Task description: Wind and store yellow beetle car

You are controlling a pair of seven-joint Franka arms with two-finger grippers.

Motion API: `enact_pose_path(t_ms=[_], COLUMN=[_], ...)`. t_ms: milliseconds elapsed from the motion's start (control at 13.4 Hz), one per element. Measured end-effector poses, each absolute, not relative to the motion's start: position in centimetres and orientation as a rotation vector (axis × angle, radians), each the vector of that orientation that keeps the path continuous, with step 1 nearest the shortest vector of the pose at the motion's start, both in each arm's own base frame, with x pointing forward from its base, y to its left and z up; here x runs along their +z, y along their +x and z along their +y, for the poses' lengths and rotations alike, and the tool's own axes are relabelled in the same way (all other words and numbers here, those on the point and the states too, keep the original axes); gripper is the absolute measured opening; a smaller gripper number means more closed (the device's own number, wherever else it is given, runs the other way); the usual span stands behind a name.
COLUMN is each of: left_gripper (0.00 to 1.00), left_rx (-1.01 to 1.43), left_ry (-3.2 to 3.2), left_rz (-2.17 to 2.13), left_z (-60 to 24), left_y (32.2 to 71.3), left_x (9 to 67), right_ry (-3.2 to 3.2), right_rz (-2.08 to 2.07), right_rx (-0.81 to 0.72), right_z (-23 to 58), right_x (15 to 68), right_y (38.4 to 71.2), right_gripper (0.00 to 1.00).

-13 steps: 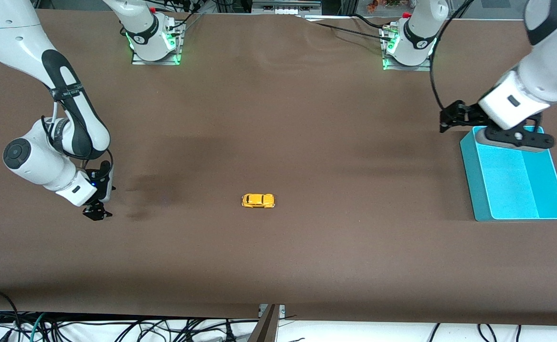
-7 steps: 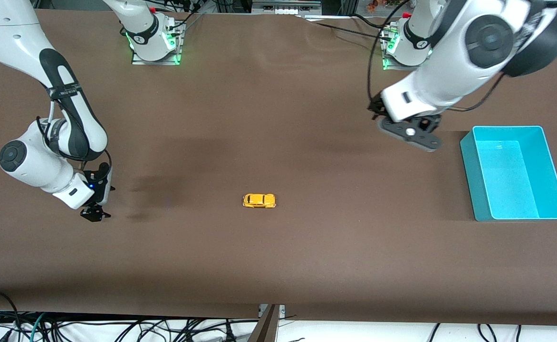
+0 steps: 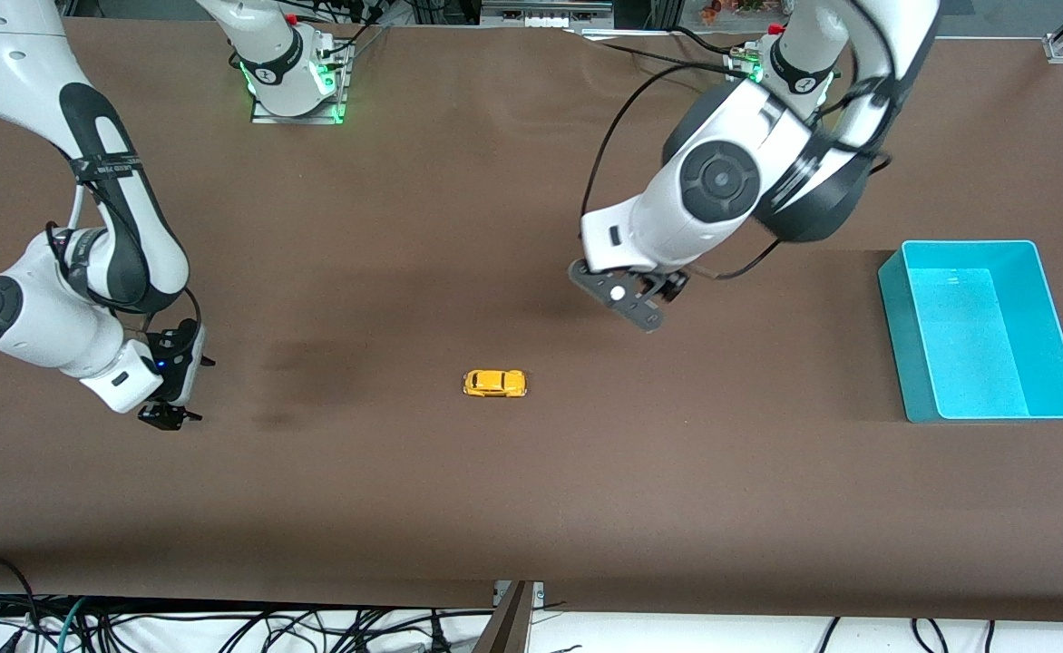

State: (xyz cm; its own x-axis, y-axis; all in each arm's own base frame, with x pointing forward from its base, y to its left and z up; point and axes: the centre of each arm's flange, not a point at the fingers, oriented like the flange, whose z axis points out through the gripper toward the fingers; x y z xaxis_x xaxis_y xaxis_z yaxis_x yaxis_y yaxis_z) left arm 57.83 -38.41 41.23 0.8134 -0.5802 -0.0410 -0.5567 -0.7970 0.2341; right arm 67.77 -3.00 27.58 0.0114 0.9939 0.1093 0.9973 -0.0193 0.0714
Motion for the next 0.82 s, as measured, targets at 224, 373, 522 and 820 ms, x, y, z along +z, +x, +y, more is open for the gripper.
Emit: enact_pose_path(t_ms=[224,373,522,820], left_gripper=[1.0,1.0,1.0,1.0], left_rx=[0.019,0.199,0.279,0.467], left_ry=[2.665,2.596,2.54,2.468], left_rz=[-1.094,-1.354,-1.571,-1.755], left_z=[-41.6,-44.5,-48.5,-51.3], left_y=[59.3,59.0,56.6,55.7], left_x=[36.4,34.3,33.3,31.4], right_ry=[-2.233,-2.243,-2.286,-2.444], right_rz=[-2.157,-2.143,-2.086,-1.857], right_rx=[-0.202,-0.2,-0.191,-0.157], right_z=[-2.4,-2.0,-1.5,0.2], right_x=[28.6,28.7,29.0,32.2], right_y=[68.3,68.3,68.3,68.5], right_gripper=[1.0,1.0,1.0,1.0])
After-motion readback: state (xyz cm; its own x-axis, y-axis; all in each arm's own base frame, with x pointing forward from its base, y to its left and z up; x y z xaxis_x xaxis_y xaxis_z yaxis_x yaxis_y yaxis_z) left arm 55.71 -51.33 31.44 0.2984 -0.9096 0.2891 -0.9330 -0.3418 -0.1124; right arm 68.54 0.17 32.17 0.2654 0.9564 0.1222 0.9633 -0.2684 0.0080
